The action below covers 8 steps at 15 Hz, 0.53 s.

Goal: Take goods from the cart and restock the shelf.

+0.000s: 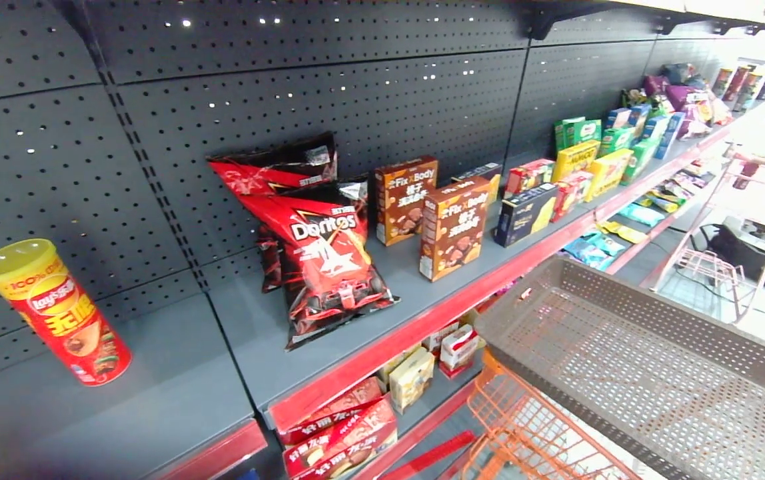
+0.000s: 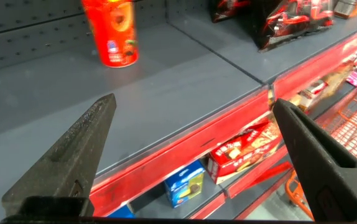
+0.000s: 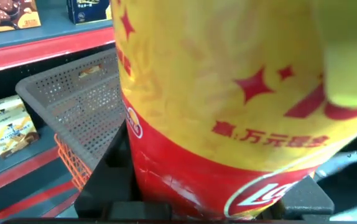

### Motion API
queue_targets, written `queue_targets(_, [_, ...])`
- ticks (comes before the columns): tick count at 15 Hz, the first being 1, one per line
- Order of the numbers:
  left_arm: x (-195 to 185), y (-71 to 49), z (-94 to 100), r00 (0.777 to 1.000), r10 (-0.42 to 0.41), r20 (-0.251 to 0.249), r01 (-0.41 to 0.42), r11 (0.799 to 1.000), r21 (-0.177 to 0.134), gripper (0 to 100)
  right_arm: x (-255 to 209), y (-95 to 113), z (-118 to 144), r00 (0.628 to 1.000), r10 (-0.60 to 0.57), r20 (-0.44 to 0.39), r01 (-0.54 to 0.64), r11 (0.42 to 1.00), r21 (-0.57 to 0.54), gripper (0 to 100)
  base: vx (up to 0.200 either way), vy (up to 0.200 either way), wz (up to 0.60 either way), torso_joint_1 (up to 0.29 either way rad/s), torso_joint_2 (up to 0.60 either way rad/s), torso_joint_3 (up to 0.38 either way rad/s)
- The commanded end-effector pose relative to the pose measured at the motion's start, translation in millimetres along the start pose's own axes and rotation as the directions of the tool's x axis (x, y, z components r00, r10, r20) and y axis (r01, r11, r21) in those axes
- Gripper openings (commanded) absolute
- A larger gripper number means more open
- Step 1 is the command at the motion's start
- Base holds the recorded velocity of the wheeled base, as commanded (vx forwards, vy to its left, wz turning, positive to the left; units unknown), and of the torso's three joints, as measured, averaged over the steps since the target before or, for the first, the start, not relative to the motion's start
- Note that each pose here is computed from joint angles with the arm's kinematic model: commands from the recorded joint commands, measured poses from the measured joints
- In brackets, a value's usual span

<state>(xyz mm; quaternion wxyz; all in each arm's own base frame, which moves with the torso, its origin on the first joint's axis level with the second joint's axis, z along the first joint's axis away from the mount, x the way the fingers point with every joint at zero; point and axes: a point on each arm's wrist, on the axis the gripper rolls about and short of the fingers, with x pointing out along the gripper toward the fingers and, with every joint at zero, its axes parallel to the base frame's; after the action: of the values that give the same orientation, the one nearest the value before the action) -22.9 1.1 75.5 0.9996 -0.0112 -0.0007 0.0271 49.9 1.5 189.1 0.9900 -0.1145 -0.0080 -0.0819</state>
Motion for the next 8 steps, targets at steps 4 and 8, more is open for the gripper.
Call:
queue_targets(4, [0.1,0.0,0.0,1.000,0.001,-0.001,-0.001,1.000,-0.001,100,-1.0,-0.3,0.2,1.000,0.000,0.010,0.000,1.000,0.003,0,0.000,0.000,0.60,0.004,0.00,0.001])
queue_targets(8, [0.1,0.0,0.0,1.000,0.001,-0.001,-0.001,1.000,-0.001,100,-2.0,-0.1,1.1,1.000,0.014,0.021,-0.014,1.000,0.006,0,0.000,0.000,0.60,0.004,0.00,0.005])
